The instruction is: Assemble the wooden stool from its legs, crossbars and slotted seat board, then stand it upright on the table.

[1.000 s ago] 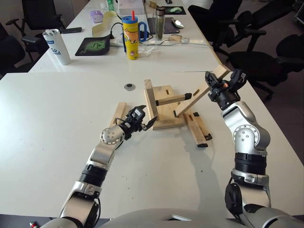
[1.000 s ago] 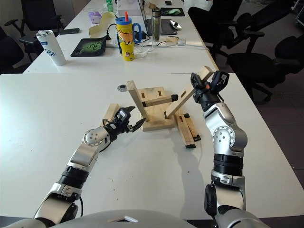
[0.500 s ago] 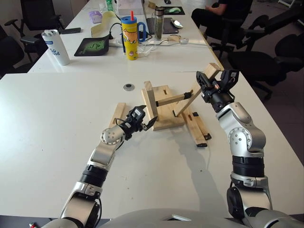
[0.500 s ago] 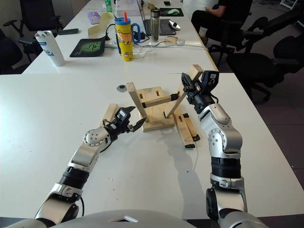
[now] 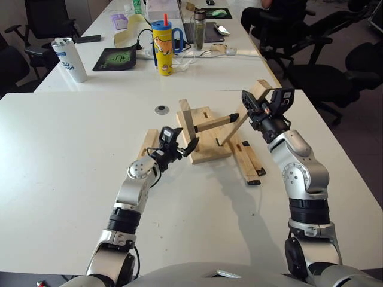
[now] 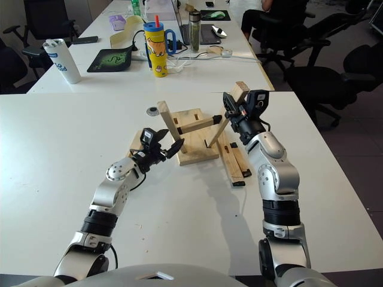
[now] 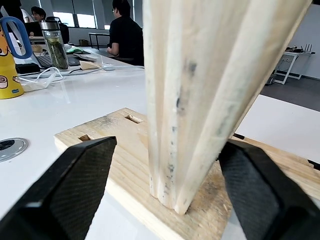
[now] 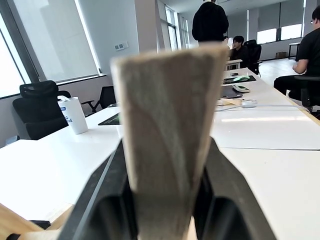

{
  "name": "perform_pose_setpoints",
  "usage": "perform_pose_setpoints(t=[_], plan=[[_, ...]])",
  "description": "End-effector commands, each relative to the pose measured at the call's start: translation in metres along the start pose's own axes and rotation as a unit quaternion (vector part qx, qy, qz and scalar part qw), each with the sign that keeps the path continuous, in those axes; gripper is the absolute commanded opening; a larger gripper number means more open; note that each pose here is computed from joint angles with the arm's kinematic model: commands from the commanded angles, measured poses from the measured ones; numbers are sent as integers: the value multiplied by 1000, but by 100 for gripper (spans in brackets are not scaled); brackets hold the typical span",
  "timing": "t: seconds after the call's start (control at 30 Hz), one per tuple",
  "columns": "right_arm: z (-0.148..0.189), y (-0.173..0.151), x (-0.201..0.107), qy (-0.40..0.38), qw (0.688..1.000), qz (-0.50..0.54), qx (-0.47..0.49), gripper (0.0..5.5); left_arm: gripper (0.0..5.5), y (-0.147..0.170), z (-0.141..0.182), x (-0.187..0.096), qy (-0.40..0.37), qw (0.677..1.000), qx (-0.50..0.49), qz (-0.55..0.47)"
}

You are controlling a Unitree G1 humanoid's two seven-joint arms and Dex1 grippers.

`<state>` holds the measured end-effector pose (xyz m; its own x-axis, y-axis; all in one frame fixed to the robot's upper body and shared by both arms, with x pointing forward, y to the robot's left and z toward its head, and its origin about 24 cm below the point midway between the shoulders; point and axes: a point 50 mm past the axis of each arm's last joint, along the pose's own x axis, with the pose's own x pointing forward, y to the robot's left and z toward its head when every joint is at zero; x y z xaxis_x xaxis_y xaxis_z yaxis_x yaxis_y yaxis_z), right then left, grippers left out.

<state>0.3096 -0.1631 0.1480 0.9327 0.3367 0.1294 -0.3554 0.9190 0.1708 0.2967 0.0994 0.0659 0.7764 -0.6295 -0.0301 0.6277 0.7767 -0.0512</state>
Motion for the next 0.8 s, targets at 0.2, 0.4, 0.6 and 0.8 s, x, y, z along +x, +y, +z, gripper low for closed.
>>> perform_pose_setpoints(t=[0.2, 0.4, 0.6, 0.8], plan=[[-31, -2, -8, 74, 996, -8, -50, 103, 360, -1, 15, 4, -14, 999, 44, -2], [-38, -2, -6, 117, 976, -7, -184, 107, 360, -11, 35, 8, -42, 997, 64, -21], [-62, -10, -11, 202, 959, -22, -196, 109, 360, -20, 60, 12, -81, 993, 74, -33], [-85, -11, -21, 266, 959, -45, -83, 111, 360, -23, 73, 13, -101, 991, 77, -32]])
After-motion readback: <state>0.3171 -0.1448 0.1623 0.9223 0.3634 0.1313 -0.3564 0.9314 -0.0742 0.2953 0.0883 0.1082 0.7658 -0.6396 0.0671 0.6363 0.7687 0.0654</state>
